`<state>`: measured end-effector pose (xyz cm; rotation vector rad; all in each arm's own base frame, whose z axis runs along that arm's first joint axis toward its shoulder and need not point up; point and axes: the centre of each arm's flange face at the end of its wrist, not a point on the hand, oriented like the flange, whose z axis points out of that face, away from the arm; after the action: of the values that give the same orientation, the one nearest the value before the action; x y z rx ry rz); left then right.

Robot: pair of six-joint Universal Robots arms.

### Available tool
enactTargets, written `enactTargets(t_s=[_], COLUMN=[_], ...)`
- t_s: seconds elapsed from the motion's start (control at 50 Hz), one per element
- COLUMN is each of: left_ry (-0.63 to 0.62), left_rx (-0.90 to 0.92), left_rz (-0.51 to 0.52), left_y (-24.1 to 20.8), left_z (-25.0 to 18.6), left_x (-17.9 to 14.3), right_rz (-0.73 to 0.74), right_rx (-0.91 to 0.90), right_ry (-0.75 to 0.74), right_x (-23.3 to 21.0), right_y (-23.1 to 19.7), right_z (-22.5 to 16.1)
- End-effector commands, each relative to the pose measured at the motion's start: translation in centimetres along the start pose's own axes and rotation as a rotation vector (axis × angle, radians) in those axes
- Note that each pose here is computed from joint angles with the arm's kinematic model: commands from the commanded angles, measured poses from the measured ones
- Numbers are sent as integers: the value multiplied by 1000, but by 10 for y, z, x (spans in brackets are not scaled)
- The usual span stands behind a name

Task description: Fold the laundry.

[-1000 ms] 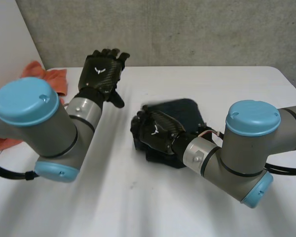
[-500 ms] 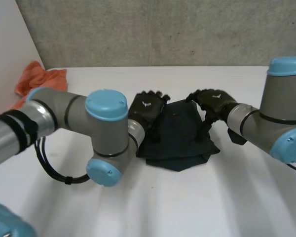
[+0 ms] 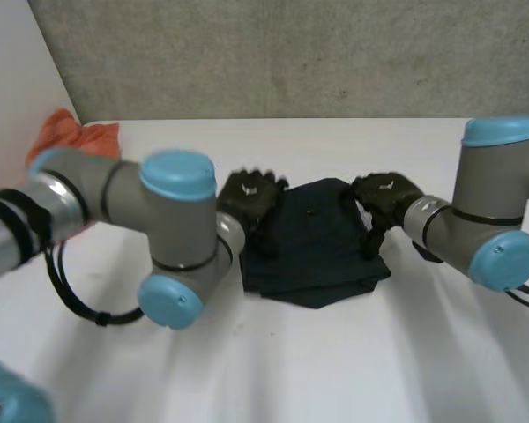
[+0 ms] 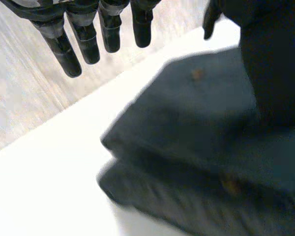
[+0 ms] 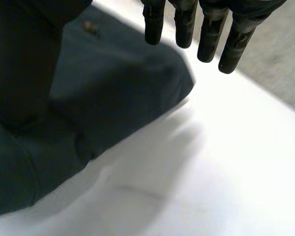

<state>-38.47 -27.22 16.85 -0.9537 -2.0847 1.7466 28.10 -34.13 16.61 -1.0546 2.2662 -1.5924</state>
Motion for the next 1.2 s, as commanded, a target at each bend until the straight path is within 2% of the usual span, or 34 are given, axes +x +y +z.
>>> enactTargets(t_s=[0.02, 0.14, 0.24, 0.34, 0.64, 0.94, 1.2], left_ry=[43, 165, 235, 310, 308, 303, 294], left_rx=[186, 222, 215, 181, 155, 152, 146], left_rz=[-5, -10, -40, -50, -60, -61, -65], left_y=[-76, -93, -104, -101, -93, -92, -91], left_z=[-39, -62, -86, -99, -102, -101, -98], left_x=[-14, -16, -19, -15, -16, -17, -21], right_rz=[158, 310, 421, 455, 514, 536, 518], right_rx=[156, 98, 0, -37, -60, 7, 6], right_ry=[158, 229, 153, 61, 5, -42, -50], right_x=[22, 35, 16, 3, -6, -19, -22], right_y=[-17, 4, 33, 47, 63, 46, 51], right_z=[-32, -50, -57, -56, -27, -5, 16])
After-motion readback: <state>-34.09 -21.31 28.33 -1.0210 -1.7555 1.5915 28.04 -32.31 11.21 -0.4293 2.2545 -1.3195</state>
